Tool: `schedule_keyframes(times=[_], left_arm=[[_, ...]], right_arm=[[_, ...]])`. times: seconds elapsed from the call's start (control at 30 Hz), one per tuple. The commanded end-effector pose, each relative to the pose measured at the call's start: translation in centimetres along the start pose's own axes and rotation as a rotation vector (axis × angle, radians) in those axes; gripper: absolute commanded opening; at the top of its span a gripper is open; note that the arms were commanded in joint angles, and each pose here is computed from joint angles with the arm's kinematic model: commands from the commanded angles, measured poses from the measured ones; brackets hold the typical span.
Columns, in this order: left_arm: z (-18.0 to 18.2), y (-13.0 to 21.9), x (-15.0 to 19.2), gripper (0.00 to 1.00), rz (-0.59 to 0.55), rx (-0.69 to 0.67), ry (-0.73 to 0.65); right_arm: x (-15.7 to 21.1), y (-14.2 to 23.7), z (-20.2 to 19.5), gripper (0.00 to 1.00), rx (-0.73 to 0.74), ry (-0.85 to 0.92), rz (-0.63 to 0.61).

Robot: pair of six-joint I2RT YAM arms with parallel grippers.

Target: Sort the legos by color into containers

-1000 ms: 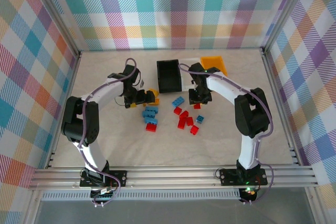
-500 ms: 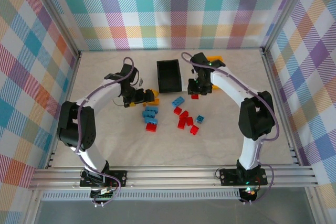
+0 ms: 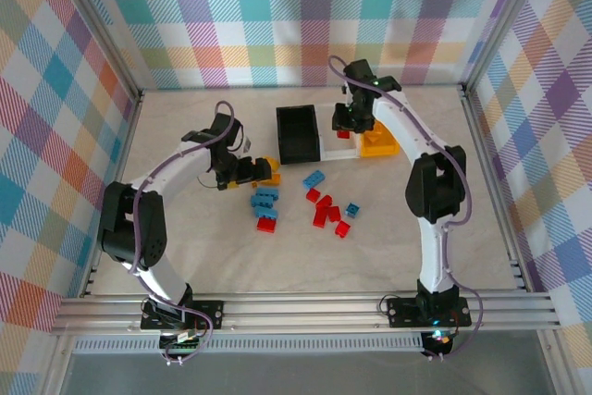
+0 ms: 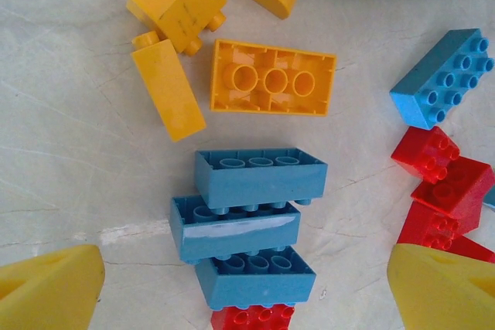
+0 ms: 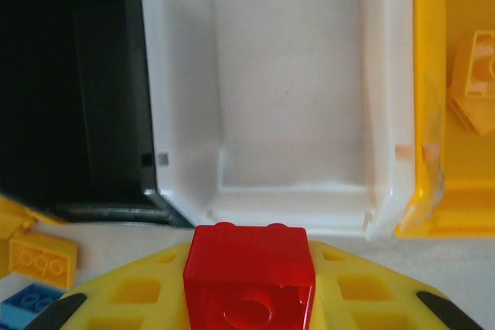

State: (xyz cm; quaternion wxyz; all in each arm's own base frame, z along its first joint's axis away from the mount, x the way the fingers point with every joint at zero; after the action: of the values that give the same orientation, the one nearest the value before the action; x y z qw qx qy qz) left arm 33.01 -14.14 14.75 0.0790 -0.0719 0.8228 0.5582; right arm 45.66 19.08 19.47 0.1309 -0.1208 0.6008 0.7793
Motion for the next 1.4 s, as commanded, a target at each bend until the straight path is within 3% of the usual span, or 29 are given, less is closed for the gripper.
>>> schedule_keyframes(times=[0.0, 0.43, 0.87, 1.03, 1.1, 1.23, 1.37], left_arm=[[-0.2, 0.7, 0.6, 0.94, -0.002, 0.006, 0.014], [-0.1, 0.7, 0.9, 0.95, 0.012, 0.001, 0.014], [-0.1, 0.4, 0.6, 0.95, 0.022, -0.003, 0.014], [-0.3, 0.4, 0.2, 0.95, 0.012, 0.002, 0.012], [-0.4, 0.4, 0.1, 0.95, 0.009, 0.006, 0.010], [-0.5, 0.7, -0.2, 0.95, -0.003, 0.007, 0.003], [-0.6, 1.1, -0.5, 0.95, -0.015, -0.002, -0.012]], right_arm=[[-0.4, -0.9, 0.1, 0.28, 0.002, 0.020, 0.031], [-2.0, -6.2, -0.5, 0.29, 0.017, -0.005, 0.077], [-1.4, -7.8, -1.1, 0.39, 0.029, -0.014, 0.114], [-1.6, -6.7, -0.8, 0.47, 0.015, -0.009, 0.093], [-1.8, -5.8, -0.6, 0.55, 0.007, -0.001, 0.071], [-1.6, -3.7, -0.5, 0.56, 0.004, 0.002, 0.065], [2.1, -0.3, 0.5, 0.56, 0.014, 0.031, 0.110]])
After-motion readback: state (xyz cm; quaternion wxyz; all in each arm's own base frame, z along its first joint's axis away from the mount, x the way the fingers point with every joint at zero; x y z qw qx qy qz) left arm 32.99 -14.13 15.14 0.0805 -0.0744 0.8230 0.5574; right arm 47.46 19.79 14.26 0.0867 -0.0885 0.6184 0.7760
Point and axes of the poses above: each hand's point on the last joint's axis, 136 mm out from that joint toward the fingers, its own y axis back along the fingers, its own z axis along the line the jaws close on, x = y × z, the point moved 5 cm from there along y, back along the fingers, and after that the axes turned 3 degrees about -y, right-handed, at the moved point
